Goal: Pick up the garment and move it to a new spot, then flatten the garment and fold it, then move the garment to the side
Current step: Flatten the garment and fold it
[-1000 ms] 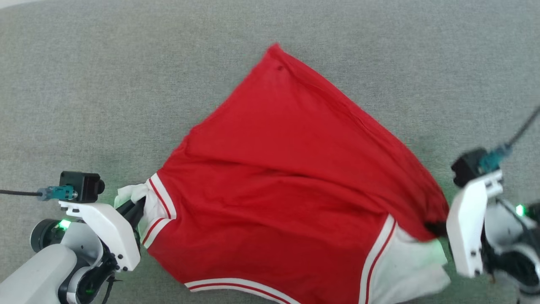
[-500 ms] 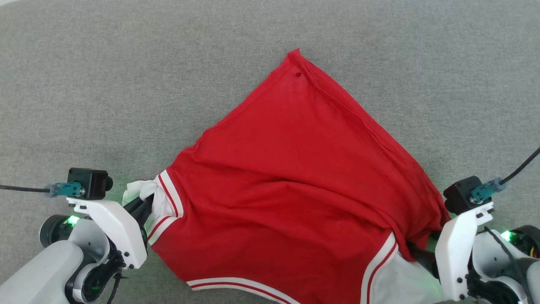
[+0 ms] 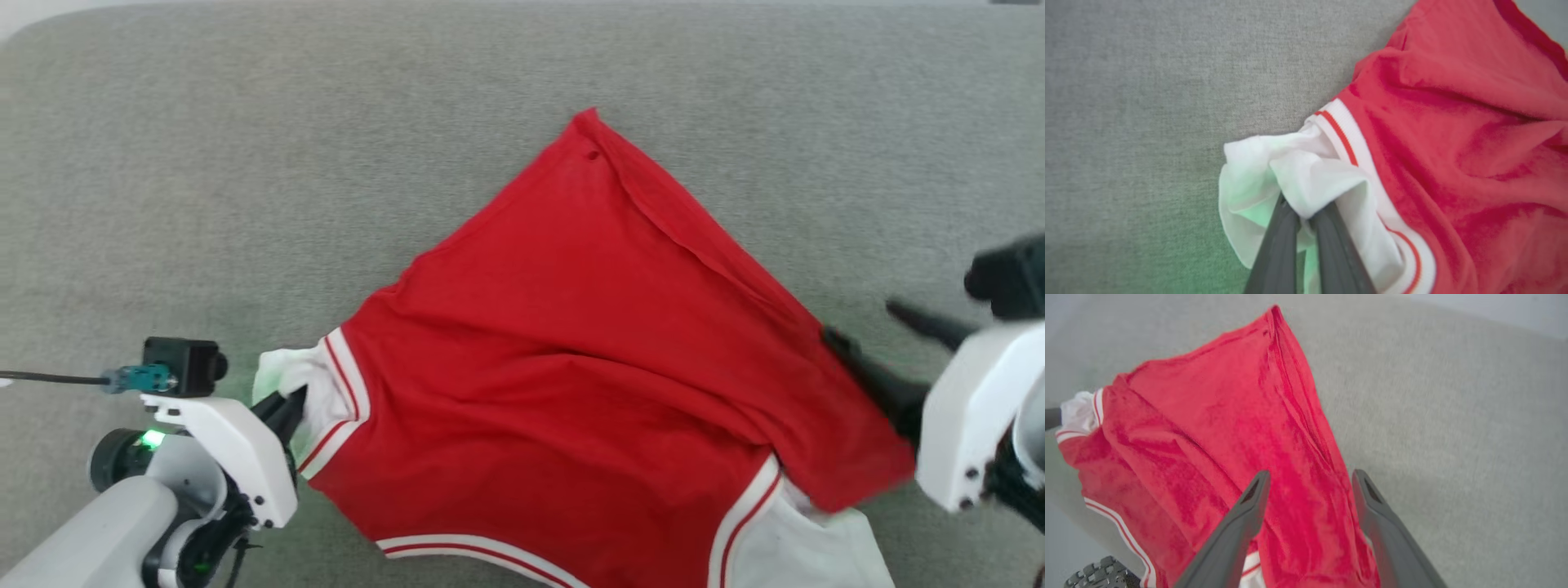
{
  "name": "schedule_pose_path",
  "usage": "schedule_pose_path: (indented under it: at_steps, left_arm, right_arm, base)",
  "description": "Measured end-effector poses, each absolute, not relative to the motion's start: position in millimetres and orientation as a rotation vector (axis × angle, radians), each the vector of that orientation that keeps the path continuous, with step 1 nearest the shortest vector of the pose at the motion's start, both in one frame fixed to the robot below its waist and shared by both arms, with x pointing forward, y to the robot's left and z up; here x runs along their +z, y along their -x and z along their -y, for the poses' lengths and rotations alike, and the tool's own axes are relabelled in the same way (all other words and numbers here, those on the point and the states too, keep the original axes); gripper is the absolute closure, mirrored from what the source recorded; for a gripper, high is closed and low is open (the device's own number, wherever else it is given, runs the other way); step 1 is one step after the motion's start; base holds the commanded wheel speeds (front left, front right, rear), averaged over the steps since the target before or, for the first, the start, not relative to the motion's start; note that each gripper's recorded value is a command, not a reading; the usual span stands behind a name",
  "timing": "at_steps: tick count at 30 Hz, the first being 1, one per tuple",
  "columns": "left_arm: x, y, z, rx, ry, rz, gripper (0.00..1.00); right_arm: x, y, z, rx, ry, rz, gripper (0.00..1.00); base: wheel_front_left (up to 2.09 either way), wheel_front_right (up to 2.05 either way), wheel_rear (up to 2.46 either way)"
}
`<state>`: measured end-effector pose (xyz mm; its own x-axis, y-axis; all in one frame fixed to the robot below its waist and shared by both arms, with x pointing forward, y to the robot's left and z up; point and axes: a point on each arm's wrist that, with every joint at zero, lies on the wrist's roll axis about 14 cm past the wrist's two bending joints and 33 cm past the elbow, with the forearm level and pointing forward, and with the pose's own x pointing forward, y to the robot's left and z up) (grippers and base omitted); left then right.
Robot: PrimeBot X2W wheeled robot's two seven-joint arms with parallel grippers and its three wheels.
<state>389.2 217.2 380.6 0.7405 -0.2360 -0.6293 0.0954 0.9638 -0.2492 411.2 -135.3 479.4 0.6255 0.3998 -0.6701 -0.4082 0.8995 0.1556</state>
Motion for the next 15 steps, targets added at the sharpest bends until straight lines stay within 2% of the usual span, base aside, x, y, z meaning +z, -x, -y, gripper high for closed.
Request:
schedule_pose_path:
  at_steps: [9, 15]
  left_arm:
    - [387.8, -385.3, -211.7, -0.19, 0.218, -0.687, 1.0]
    - [390.8, -384.4, -211.9, -0.189, 0.216, -0.679, 1.0]
  right_arm:
    - [516.1, -486.5, 70.4, 0.622, 0.057, -0.496, 0.0]
    - [499.3, -531.3, 35.8, 0.688, 0.077, -0.503, 0.0]
  base:
    - [0.0, 0.0, 0.0]
    - [0.0, 0.0, 0.0]
